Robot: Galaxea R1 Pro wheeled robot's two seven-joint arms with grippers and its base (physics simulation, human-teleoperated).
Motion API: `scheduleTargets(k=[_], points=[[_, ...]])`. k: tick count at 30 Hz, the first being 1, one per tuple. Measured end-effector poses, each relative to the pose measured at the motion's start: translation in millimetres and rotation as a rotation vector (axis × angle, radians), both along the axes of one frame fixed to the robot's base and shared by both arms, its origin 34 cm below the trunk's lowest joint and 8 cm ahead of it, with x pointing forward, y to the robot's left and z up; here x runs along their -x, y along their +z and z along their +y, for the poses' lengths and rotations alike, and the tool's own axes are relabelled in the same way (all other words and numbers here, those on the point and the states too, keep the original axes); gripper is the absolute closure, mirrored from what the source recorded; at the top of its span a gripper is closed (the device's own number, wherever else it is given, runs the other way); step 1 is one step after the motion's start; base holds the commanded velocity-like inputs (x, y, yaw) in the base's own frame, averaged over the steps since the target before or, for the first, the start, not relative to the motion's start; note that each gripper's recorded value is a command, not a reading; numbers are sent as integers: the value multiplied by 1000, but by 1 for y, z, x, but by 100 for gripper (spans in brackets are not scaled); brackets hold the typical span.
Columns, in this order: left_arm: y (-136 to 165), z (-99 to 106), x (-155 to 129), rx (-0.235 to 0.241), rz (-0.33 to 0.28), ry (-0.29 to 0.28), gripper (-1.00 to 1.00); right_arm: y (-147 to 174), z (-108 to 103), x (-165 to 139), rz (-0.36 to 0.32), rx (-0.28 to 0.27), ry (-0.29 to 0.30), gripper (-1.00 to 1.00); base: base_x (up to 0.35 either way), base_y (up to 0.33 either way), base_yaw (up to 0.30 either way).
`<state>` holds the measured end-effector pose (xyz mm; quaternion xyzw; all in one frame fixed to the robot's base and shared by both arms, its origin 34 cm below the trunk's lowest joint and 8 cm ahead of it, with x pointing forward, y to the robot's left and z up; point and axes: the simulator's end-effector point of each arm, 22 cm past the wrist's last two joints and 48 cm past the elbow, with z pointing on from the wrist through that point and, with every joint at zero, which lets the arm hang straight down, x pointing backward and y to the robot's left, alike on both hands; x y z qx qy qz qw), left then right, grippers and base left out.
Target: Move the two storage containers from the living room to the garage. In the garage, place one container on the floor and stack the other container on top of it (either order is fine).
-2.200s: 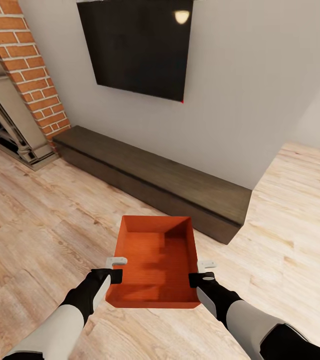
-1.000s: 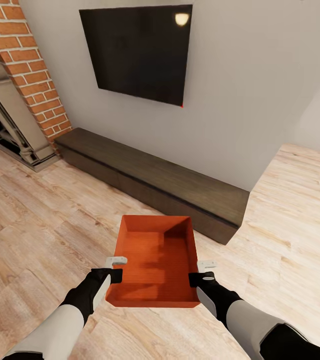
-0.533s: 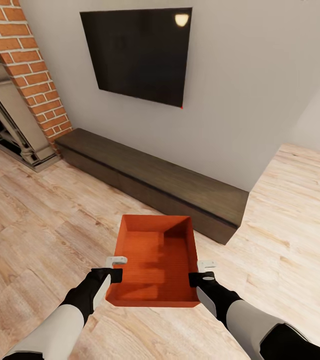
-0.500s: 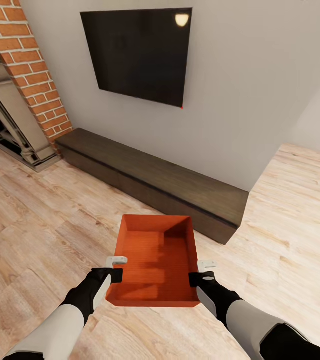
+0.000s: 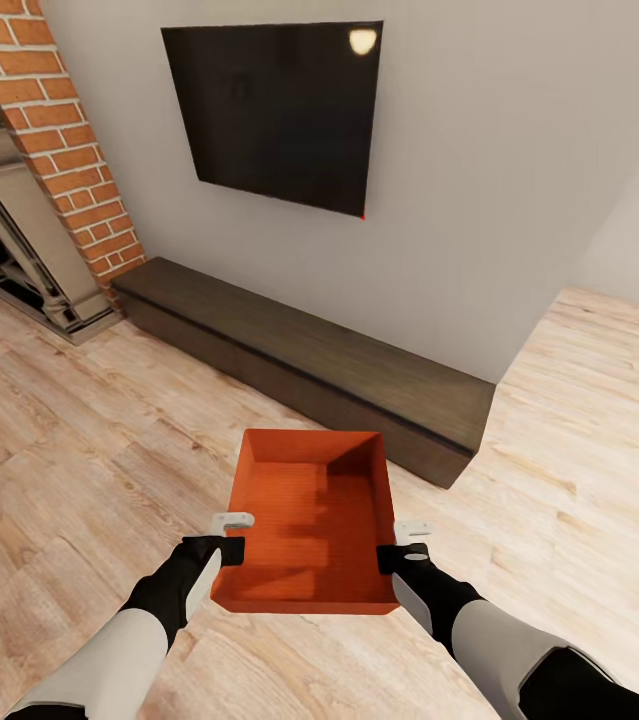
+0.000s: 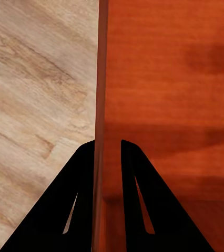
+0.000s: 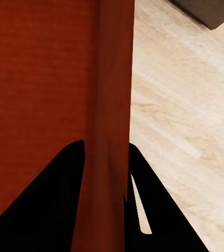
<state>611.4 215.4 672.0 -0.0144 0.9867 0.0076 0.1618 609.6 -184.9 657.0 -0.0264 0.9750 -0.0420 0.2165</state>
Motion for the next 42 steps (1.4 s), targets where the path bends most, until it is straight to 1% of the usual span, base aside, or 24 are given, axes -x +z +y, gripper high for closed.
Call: scheduleTargets(k=[42], points=[[32,0,-18,0,-60,0,100,32,0,-19,-60,0,0,100,0,0,0]])
